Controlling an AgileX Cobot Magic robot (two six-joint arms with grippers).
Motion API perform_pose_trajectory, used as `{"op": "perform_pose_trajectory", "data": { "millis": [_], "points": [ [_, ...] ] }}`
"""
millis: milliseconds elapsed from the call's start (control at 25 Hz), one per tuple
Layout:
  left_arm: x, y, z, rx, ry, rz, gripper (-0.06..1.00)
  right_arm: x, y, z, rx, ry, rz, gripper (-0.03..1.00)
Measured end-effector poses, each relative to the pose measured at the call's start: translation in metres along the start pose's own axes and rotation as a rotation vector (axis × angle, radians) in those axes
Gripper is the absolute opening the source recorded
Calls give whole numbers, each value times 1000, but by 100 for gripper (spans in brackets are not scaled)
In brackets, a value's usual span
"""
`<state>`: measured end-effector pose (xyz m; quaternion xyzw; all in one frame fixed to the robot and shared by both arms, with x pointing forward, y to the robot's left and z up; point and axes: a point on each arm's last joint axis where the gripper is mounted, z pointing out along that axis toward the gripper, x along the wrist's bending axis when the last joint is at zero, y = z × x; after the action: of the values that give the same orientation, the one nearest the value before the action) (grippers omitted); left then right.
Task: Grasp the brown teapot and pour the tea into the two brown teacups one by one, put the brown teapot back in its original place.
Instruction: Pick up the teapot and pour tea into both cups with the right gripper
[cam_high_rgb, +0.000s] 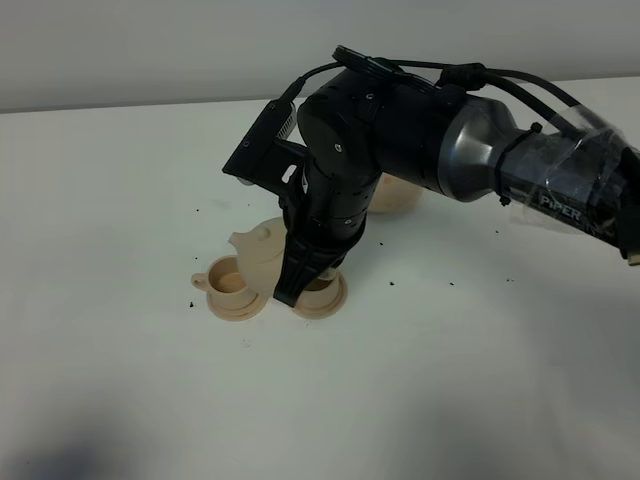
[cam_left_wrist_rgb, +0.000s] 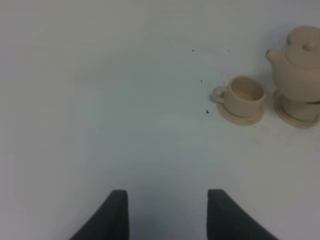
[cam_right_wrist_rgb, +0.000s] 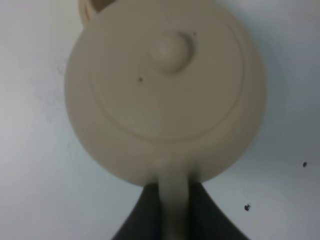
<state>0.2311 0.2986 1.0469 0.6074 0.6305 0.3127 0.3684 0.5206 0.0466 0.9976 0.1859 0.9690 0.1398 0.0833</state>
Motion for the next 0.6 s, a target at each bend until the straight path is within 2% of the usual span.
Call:
{"op": "perform_pose_trajectory", "data": {
  "millis": [600],
  "points": [
    [0,0,0,0,0,0,41,10,0,3,38,9,-27,12]
  ]
}}
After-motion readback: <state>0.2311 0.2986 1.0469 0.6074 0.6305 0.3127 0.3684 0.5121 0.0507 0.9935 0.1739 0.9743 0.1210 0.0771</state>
